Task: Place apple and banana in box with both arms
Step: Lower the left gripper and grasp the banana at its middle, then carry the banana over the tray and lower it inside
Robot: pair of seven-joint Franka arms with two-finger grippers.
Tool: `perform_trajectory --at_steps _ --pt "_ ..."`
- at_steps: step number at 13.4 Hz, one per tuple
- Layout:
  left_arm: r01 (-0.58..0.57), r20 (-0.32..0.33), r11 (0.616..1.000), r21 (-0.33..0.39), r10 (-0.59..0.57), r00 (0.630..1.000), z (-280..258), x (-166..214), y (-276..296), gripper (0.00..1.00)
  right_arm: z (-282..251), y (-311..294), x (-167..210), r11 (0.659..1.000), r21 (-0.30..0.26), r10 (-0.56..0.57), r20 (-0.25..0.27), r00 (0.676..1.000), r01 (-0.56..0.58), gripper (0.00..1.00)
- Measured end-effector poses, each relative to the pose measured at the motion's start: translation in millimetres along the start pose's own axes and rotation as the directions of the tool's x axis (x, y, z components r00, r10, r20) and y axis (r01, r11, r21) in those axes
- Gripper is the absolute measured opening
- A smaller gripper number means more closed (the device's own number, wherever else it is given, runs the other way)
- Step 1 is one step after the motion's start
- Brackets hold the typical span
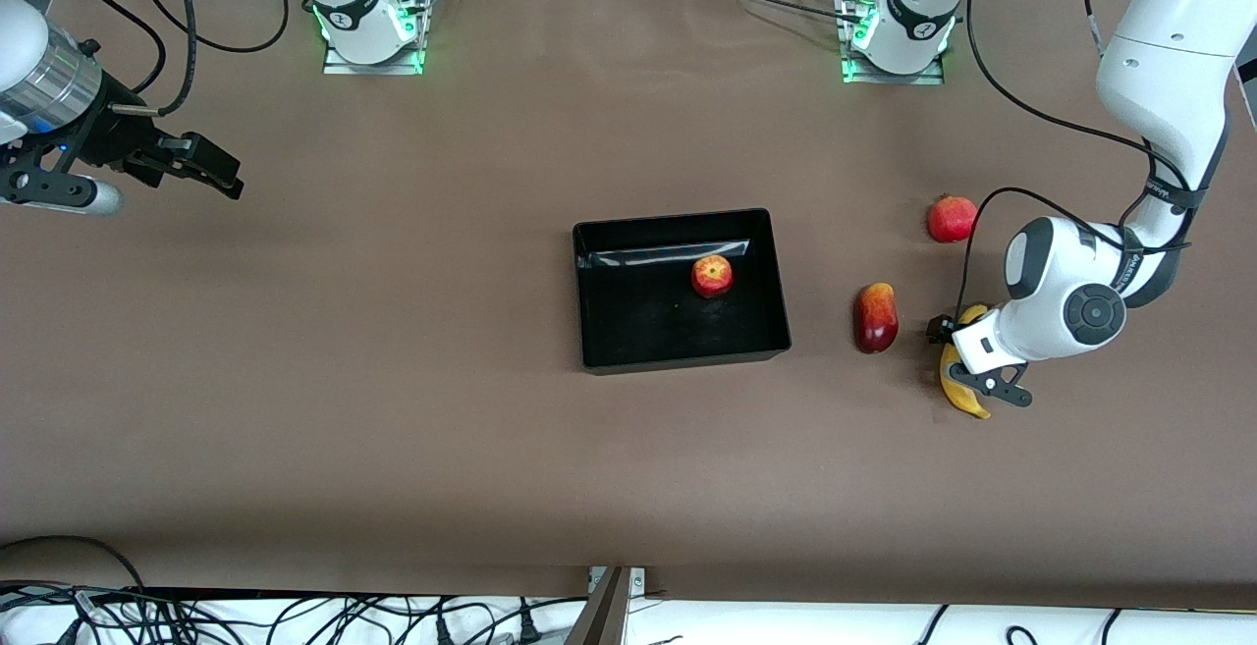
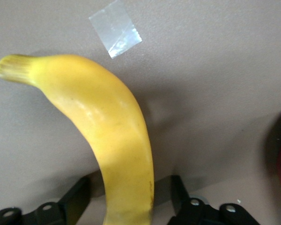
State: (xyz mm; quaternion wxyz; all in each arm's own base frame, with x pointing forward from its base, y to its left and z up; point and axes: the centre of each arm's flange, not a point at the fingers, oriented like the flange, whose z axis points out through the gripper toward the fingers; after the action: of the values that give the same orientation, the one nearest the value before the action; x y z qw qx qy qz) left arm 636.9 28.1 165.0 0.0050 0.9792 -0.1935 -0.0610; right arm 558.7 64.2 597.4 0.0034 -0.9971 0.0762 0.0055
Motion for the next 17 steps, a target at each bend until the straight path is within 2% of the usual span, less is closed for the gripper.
perform_trajectory --at_steps 3,4,6,9,12,14,17 --pt "-0.062 -0.009 0.998 0.007 0.062 0.998 -7.1 0.9 -0.8 0.38 -0.2 0.0 0.2 1.0 0.001 0.0 -0.002 1.0 0.0 1.0" --pt "-0.076 -0.009 0.997 0.009 0.076 0.997 -9.9 0.9 -1.0 0.33 -0.3 0.0 0.3 1.0 0.001 0.0 -0.003 1.0 0.0 1.0" --pt "-0.094 -0.002 0.996 0.008 0.094 0.996 -23.2 3.9 5.2 0.34 -0.4 0.0 0.6 1.0 0.001 0.0 -0.005 1.0 0.0 1.0" --pt "-0.136 0.009 0.991 0.007 0.136 0.991 -83.1 19.4 35.6 0.34 -0.5 0.1 0.7 1.0 0.001 0.0 -0.005 1.0 0.0 1.0" --pt "-0.114 -0.003 0.991 -0.066 0.114 0.993 -158.0 37.3 71.6 0.34 -0.5 0.1 0.8 1.0 0.002 0.001 -0.007 1.0 -0.001 1.0" --pt "-0.047 -0.029 0.992 -0.114 0.044 0.999 -182.1 53.2 111.1 0.34 -0.6 0.2 0.9 1.0 0.002 0.001 -0.007 1.0 -0.001 1.0" --pt "0.134 0.005 0.981 -0.142 -0.134 0.991 -182.1 80.5 228.2 0.34 -0.7 0.4 1.2 1.0 0.002 0.001 -0.009 1.0 -0.001 1.0"
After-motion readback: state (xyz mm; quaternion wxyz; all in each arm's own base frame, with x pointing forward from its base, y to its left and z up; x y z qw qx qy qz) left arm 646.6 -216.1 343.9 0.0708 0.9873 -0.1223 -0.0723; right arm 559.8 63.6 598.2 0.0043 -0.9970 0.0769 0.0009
